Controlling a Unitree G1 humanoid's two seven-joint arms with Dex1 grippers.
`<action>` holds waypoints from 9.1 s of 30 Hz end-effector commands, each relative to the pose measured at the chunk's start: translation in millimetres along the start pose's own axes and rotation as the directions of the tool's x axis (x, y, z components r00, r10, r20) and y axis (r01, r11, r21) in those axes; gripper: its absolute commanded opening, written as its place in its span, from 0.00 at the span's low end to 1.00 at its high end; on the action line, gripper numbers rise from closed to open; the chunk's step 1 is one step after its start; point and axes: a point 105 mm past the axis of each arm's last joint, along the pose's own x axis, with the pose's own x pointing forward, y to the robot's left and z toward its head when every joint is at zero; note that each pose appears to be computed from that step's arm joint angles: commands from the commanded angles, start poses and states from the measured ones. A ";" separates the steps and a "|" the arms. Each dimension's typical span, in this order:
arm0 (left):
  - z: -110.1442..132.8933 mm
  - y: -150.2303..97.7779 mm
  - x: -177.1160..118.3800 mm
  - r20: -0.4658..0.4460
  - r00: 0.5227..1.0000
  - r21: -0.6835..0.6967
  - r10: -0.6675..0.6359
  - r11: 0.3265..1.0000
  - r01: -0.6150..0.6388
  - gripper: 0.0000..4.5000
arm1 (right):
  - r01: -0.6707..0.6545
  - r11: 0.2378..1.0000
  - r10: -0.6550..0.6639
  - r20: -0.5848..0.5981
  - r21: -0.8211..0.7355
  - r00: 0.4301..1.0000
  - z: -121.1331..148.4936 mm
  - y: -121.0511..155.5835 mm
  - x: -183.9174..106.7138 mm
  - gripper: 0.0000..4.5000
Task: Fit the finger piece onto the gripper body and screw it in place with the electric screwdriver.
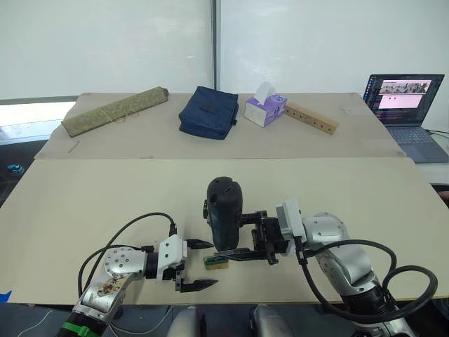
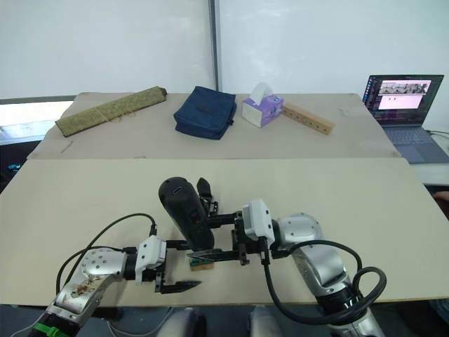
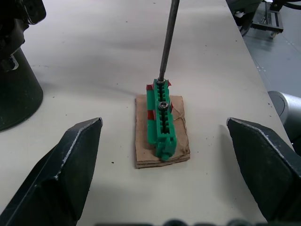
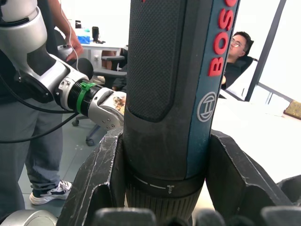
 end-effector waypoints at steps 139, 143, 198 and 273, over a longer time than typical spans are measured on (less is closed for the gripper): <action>58.6 74.1 -37.0 0.222 0.955 0.006 0.195 0.980 -0.201 1.00 | 0.059 0.998 -0.057 0.146 -0.007 0.988 62.3 -93.0 21.4 0.43; 57.9 72.7 -36.2 0.220 0.957 0.007 0.191 0.980 -0.197 1.00 | 0.060 0.998 -0.059 0.139 -0.002 0.989 60.4 -92.5 20.7 0.43; 51.7 68.4 -30.7 0.216 0.962 -0.006 0.167 0.985 -0.170 1.00 | 0.069 0.998 -0.067 0.118 -0.007 0.991 62.0 -92.1 13.8 0.43; 12.2 88.4 21.3 0.068 0.991 -0.021 0.112 0.994 -0.111 0.51 | 0.112 0.991 -0.111 -0.014 0.077 0.994 11.9 -84.2 24.6 0.43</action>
